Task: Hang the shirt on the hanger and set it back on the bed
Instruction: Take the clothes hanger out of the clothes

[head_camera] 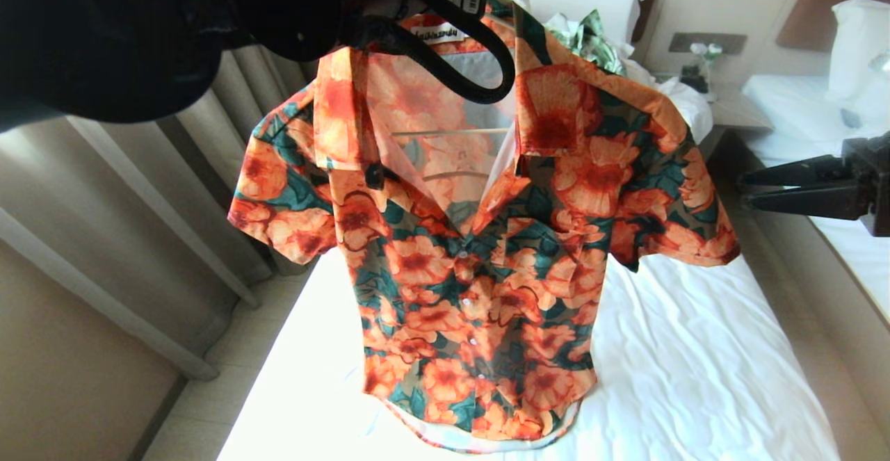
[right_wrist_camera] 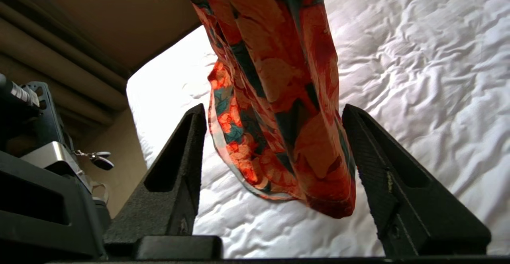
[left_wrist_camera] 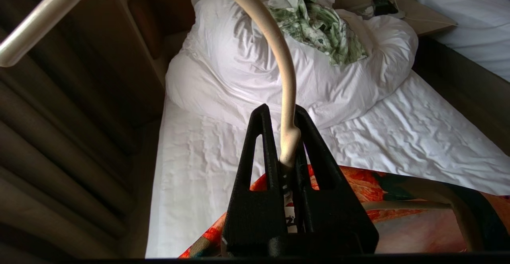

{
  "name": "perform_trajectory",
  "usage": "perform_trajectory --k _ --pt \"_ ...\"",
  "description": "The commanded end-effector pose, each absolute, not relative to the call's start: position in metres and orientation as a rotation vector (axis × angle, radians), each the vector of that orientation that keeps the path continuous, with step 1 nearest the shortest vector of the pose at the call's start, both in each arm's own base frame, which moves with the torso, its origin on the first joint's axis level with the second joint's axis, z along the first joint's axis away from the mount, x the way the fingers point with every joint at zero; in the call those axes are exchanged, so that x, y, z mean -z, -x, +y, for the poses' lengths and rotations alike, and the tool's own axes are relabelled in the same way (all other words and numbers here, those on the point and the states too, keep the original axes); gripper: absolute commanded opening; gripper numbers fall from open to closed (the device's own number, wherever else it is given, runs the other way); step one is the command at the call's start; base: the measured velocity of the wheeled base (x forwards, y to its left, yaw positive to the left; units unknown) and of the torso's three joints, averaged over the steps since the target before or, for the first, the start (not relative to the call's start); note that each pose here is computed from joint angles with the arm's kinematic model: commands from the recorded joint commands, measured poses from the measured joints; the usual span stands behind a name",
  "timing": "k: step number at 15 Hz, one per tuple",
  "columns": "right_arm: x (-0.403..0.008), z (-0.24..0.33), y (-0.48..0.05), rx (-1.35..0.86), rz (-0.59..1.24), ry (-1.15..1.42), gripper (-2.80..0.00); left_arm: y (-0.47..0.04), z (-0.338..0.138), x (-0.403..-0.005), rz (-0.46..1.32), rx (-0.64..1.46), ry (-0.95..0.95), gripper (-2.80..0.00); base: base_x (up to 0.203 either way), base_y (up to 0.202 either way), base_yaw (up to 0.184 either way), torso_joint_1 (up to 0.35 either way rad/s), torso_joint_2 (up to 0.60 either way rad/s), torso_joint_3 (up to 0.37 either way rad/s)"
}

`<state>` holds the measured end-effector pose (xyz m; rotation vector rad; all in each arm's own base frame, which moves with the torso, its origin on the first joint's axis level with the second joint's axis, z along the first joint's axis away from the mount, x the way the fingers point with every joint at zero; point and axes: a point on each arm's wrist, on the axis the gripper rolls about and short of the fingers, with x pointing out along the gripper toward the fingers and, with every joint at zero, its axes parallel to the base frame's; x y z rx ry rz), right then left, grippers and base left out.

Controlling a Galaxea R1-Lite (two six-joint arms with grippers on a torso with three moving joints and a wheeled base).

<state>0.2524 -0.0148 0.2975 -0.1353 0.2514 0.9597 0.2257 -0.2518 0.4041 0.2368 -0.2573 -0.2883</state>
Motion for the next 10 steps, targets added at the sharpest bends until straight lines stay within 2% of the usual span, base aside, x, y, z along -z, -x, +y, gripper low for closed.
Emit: perform_trajectory --k 1,4,5,10 --pt "-0.283 -0.008 -0.272 -0.997 0.272 0.132 0.0 -0.226 -0.252 -0.404 -0.258 0.285 -0.238 -2.8 0.0 0.0 0.0 0.0 0.0 0.0" --pt "-0.275 0.001 -0.286 -0.984 0.279 0.18 0.0 -0.226 -0.253 -0.403 -0.258 0.288 -0.239 -2.8 0.0 0.0 0.0 0.0 0.0 0.0" --pt "-0.273 0.005 -0.288 -0.993 0.283 0.181 -2.8 -0.226 -0.252 -0.404 -0.259 0.286 -0.24 -2.8 0.0 0.0 0.0 0.0 0.0 0.0" --pt "-0.273 0.009 -0.287 -1.01 0.288 0.181 -2.8 -0.226 -0.252 -0.404 -0.259 0.288 -0.24 -2.8 0.0 0.0 0.0 0.0 0.0 0.0"
